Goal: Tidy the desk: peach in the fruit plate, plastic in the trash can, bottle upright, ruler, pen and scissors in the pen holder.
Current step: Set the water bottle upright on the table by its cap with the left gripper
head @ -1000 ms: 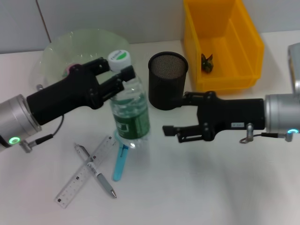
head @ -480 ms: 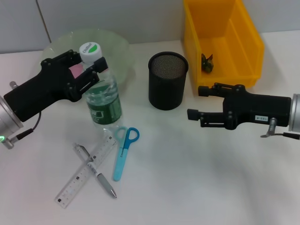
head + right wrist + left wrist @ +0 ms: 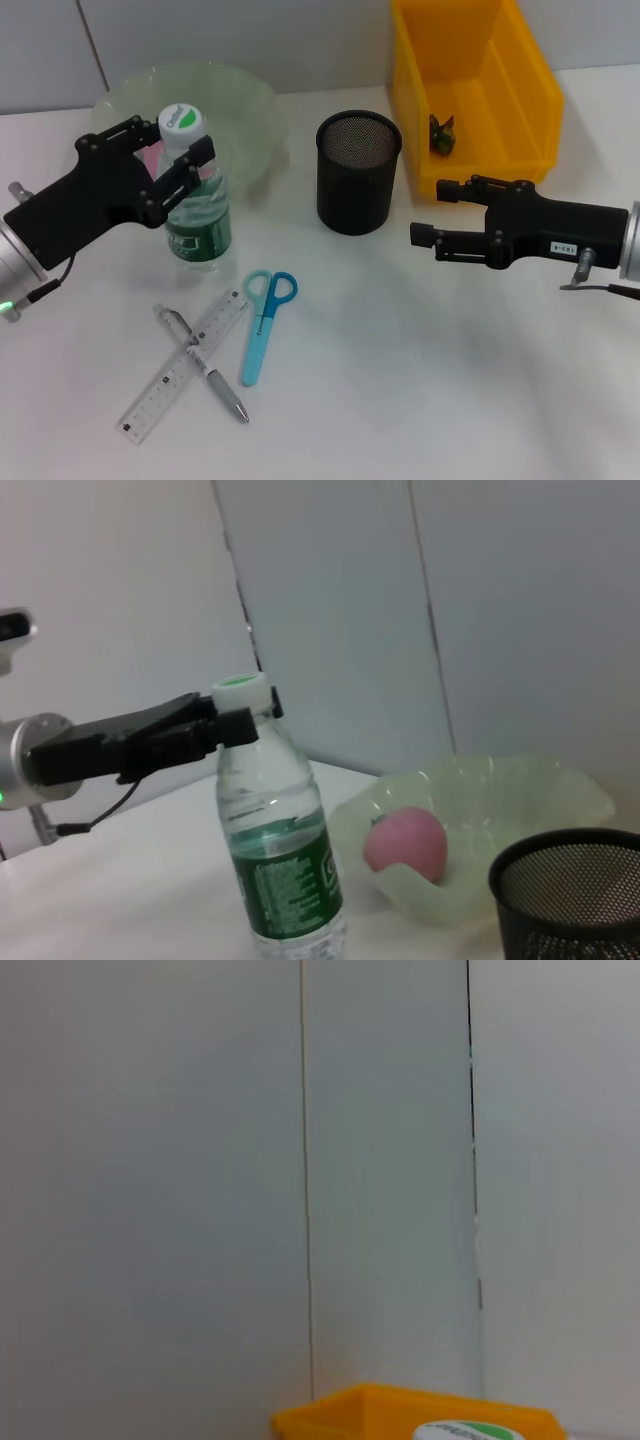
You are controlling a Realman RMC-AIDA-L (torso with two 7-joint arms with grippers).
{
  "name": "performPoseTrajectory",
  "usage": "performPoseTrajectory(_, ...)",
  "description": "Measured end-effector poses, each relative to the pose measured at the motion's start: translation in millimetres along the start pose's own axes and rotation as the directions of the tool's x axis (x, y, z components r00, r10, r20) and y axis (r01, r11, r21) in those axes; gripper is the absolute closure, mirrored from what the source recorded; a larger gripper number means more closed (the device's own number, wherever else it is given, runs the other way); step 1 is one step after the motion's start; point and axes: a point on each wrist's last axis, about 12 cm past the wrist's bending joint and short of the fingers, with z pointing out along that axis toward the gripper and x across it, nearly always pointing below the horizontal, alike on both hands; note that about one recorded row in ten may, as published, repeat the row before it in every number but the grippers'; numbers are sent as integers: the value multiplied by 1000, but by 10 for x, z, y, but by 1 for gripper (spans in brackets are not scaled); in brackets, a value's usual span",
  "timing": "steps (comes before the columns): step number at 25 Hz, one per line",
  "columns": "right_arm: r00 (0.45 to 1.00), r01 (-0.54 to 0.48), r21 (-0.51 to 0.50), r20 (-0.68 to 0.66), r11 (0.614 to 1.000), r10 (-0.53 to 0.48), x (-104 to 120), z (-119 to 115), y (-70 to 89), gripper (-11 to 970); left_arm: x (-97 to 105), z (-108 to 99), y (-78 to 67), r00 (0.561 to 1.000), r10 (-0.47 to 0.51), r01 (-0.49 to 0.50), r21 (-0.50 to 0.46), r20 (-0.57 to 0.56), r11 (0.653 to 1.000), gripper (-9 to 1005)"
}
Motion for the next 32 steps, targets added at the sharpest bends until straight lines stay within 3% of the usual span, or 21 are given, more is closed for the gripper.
performPoseTrajectory(5,1000,-9,0,-1,1000,9,12,16,-1,144,89,-30,-30,999,39,-40,-47,-6,998,547)
performPoseTrajectory(16,1000,-19,-8,-3,1000,19,1,44,6,144,160,-45,-5,999,27,-31,-93,-44,995,547)
performPoseTrajectory(32,1000,-22,-11,-4,1000,22,8,55,14,144,172,-33,-12,999,10,-14,-103,-40,995,546)
